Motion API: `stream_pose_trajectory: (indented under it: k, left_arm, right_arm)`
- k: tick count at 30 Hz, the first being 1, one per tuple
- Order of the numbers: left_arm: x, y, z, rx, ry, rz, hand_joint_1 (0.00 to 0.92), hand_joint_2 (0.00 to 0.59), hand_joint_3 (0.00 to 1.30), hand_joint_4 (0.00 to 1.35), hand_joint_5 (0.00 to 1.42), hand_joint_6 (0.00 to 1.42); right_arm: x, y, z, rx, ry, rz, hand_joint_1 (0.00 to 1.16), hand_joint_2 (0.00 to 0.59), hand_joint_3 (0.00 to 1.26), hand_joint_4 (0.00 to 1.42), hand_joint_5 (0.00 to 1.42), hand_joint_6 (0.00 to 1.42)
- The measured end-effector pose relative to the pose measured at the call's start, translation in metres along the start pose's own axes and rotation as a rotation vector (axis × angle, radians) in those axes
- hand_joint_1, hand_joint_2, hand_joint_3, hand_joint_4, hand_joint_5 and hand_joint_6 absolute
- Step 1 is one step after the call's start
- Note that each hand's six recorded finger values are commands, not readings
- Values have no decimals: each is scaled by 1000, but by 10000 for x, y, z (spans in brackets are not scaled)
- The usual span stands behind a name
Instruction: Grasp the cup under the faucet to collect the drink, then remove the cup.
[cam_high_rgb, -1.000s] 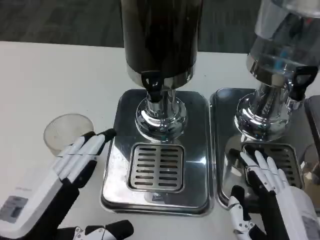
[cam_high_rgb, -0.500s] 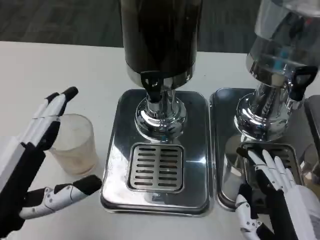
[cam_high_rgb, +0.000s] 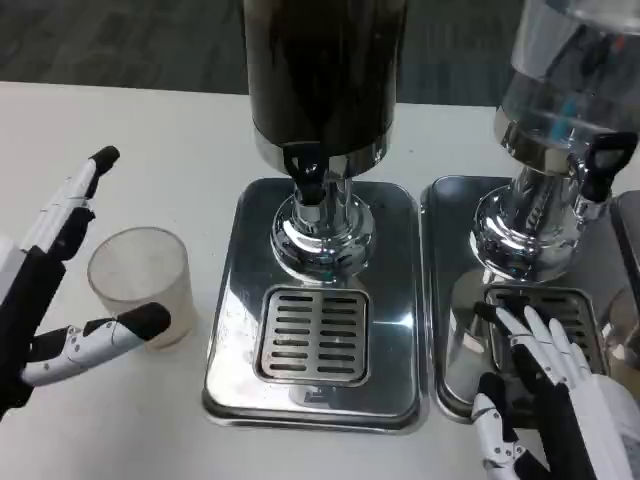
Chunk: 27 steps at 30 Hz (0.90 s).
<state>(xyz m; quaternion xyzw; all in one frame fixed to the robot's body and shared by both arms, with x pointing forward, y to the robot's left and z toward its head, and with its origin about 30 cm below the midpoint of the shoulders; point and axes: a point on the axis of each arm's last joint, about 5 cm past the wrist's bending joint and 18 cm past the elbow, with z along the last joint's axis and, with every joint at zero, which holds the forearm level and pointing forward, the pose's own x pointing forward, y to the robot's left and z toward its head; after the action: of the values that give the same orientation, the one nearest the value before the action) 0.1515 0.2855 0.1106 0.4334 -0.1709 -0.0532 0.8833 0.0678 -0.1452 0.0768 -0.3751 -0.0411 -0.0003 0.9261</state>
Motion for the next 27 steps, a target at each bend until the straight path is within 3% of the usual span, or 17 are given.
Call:
stream_pose_trajectory:
  k: [11,20,27]
  left_arm:
    - [119,-46,-217,-42,24,-50,0,0,0,0,15,208]
    - [185,33,-406,27,81,-87,0,0,0,0,9,211]
    - [154,33,-486,60,104,-106,0,0,0,0,6,213]
  right_arm:
    - [5,52,99,19,-11,-26,309,586,178,62,15,1]
    - [6,75,123,34,-9,-42,310,586,178,64,15,1]
    - [-19,88,126,39,2,-48,311,586,182,64,15,8]
